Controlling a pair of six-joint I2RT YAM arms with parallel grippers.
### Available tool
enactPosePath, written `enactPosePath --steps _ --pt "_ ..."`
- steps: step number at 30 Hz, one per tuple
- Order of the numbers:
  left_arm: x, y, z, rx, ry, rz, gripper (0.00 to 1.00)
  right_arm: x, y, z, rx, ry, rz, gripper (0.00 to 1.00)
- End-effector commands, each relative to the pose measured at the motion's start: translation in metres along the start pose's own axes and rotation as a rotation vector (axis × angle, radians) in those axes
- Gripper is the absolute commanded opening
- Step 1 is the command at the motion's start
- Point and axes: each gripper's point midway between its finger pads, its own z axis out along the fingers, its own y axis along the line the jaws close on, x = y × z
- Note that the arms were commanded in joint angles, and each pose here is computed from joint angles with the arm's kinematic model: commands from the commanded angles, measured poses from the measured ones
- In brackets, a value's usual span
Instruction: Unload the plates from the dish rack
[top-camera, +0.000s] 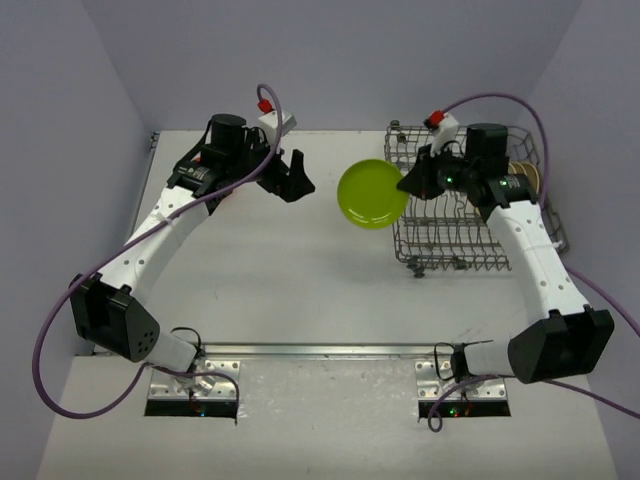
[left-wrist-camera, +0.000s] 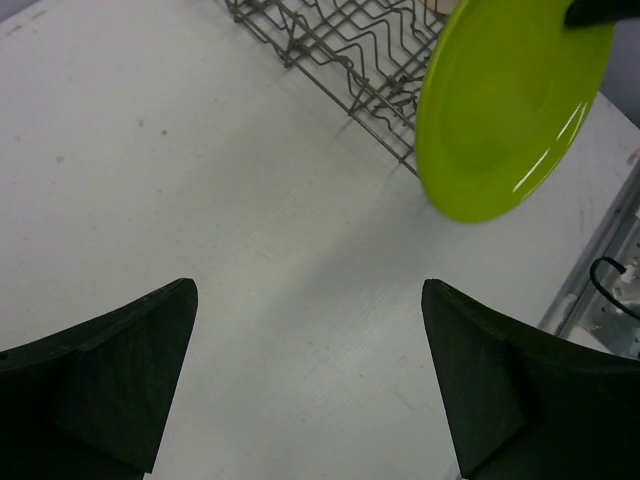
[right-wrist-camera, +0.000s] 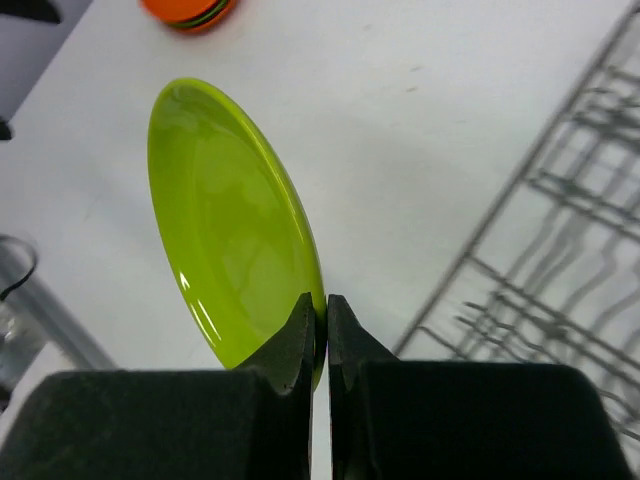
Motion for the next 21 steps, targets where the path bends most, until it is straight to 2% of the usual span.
enactPosePath --steps 1,7,14,18,20,21 --pt "-0.018 -0.029 -0.011 0.131 -0.039 -0.017 0.90 0.003 0.065 0.007 -0.188 -0.017 0.009 0.00" --pt "-0.003 -0.033 -0.002 0.173 0.019 -0.037 0.86 0.010 0.097 0.019 -0.271 0.012 0.013 0.00" --pt "0.017 -0.046 0.007 0.215 0.086 -0.027 0.81 0.015 0.106 0.022 -0.299 0.033 0.015 0.00" --pt "0.026 -0.046 0.013 0.205 0.107 -0.028 0.66 0.015 0.108 0.021 -0.303 0.030 0.014 0.00" --pt "0.029 -0.044 0.015 0.199 0.117 -0.036 0.54 0.013 0.108 0.021 -0.304 0.027 0.014 0.00" --pt "0.029 -0.043 0.016 0.198 0.119 -0.038 0.44 0.013 0.108 0.021 -0.298 0.025 0.014 0.00"
